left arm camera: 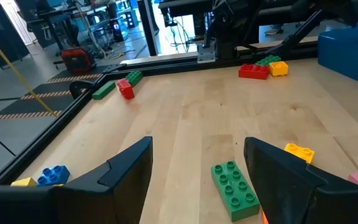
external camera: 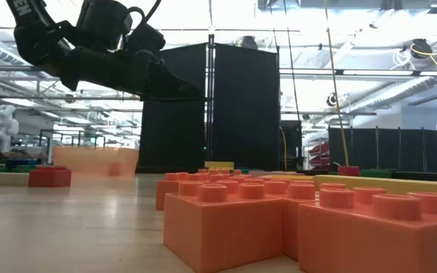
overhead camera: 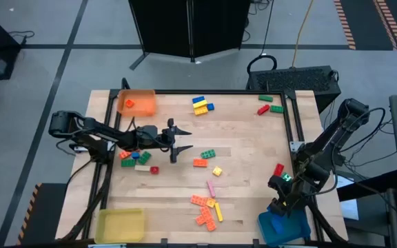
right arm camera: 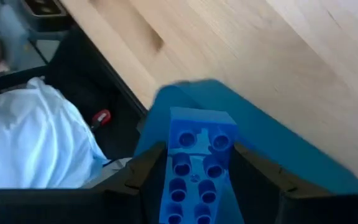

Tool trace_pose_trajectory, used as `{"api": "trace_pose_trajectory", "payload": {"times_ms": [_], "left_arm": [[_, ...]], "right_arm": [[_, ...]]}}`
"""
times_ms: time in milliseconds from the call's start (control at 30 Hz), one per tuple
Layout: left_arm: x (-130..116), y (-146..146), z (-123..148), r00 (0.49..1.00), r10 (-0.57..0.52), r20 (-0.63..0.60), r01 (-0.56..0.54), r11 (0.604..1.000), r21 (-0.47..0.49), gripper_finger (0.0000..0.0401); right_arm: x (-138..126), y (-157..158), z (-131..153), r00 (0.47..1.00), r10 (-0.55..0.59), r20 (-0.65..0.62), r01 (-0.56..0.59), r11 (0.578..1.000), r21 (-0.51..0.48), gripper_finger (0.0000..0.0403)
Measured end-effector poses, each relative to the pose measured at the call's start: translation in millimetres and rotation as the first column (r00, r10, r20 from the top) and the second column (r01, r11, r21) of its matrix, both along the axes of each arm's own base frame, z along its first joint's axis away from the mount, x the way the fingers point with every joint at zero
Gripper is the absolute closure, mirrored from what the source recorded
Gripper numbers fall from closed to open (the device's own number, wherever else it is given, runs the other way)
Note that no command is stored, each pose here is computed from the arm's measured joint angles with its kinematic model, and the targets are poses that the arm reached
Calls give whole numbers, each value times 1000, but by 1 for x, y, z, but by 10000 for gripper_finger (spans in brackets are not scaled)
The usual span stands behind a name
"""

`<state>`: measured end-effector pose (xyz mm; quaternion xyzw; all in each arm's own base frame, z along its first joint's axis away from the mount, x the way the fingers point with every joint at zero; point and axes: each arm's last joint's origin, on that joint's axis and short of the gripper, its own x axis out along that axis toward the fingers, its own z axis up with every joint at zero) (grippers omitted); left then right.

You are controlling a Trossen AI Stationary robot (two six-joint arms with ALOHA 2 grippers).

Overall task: Sort blocks by size
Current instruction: Put the blue 8 stud game piece into the blue bin, then put the orange 8 stud game piece into the blue bin

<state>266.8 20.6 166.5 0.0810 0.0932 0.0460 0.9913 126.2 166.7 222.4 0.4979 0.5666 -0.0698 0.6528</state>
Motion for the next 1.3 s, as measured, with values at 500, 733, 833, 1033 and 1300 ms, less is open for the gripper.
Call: {"api": "trace_pose_trajectory", "payload": {"times_ms": [500,733,833,1033,1300], "left_arm": [[0,-1,-2,1000,3,-17,-3,1000,-30,147],[0,-1,-2,1000,3,-16,-3,1000,-30,147],[0,-1,-2,1000,3,-20,-4,1000,-31,147],[0,-5,-2,1000,-16,-23,15,999,-33,147],[0,-10,-2,999,-35,-22,34,999,-35,147]], "right_arm": [[-14,22,-20,973,-87,-216,90,996,1,237],[-16,29,-28,948,-72,-309,78,997,5,218],[-15,30,-28,950,-71,-304,79,997,15,207],[-14,30,-28,951,-74,-299,84,996,20,189],[-11,33,-23,969,-55,-243,67,997,39,194]]}}
